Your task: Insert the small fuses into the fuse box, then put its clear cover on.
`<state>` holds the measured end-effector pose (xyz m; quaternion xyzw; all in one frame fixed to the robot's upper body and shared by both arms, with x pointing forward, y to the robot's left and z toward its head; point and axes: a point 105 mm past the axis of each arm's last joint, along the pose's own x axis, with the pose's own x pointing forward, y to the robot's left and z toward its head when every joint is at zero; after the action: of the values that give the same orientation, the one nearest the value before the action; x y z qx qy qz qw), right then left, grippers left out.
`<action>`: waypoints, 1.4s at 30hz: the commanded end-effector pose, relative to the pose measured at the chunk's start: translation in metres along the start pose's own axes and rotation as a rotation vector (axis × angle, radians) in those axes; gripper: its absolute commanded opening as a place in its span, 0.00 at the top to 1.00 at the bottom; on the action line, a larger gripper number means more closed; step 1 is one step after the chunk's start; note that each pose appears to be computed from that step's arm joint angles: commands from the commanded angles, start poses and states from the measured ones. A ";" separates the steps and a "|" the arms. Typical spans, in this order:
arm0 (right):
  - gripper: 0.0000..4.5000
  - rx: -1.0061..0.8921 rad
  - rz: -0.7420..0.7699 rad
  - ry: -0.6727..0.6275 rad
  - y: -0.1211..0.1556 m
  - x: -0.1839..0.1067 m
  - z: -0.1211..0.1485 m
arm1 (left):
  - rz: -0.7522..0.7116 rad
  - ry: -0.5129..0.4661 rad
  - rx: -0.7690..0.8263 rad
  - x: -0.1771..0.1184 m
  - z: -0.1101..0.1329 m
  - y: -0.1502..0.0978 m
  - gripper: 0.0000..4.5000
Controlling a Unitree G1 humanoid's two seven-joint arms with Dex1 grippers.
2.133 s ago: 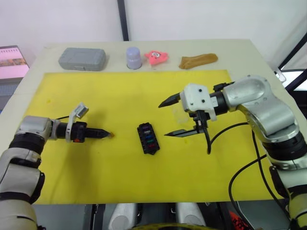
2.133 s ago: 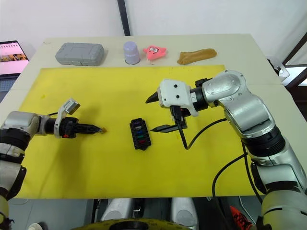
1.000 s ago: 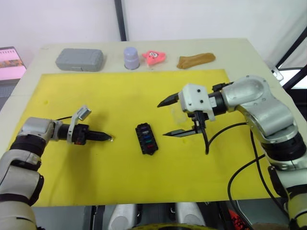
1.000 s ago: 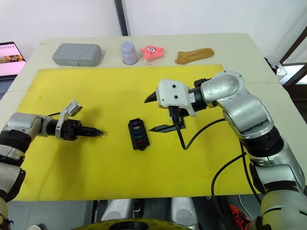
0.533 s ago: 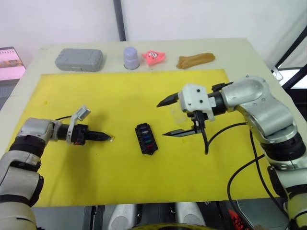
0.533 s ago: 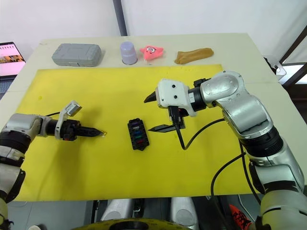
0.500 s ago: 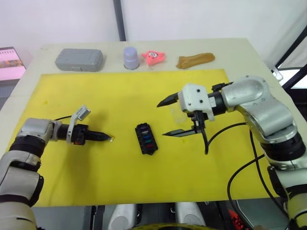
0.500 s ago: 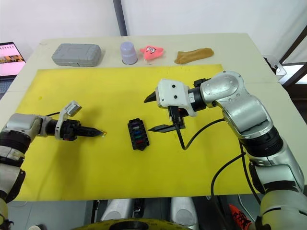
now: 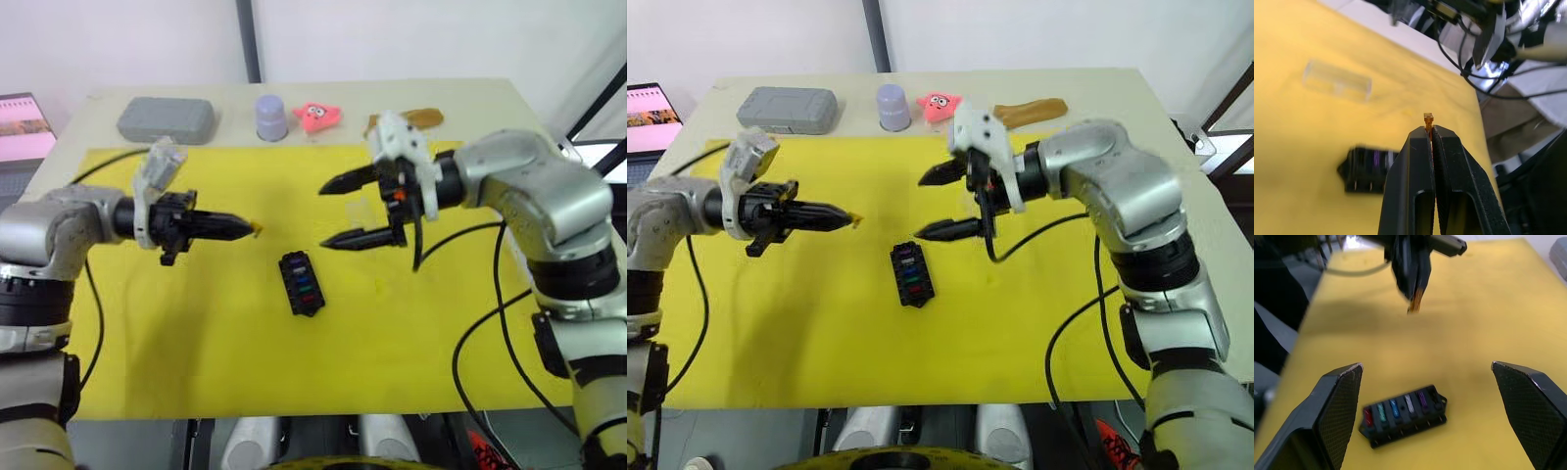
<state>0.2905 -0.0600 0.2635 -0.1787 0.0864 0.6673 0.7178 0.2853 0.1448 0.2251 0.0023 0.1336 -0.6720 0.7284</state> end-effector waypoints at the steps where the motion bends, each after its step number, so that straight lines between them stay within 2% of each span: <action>1: 0.00 0.023 0.022 -0.024 0.005 -0.002 0.013 | -0.008 -0.008 0.125 0.010 0.017 -0.009 0.99; 3: 0.00 0.039 0.043 -0.015 0.008 0.000 0.013 | -0.019 -0.020 0.183 0.018 0.027 -0.012 0.99; 6: 0.18 0.058 0.085 -0.026 0.015 0.003 0.016 | -0.019 -0.015 0.237 0.025 0.032 -0.011 1.00; 16: 0.18 0.107 0.114 -0.036 0.021 0.014 0.017 | -0.044 -0.026 0.291 0.036 0.039 -0.012 1.00; 19: 0.34 0.110 0.113 -0.037 0.021 0.015 0.017 | -0.046 -0.026 0.294 0.037 0.039 -0.012 1.00; 22: 0.64 0.118 0.098 -0.035 0.019 0.015 0.016 | -0.046 -0.025 0.295 0.037 0.039 -0.012 1.00; 42: 0.64 0.120 0.090 -0.036 0.016 0.013 0.018 | -0.050 0.000 0.294 0.038 0.033 -0.011 1.00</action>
<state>0.2784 -0.0431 0.2576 -0.1054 0.1492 0.6870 0.7033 0.2859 0.1005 0.2463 0.0936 0.0450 -0.7005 0.7060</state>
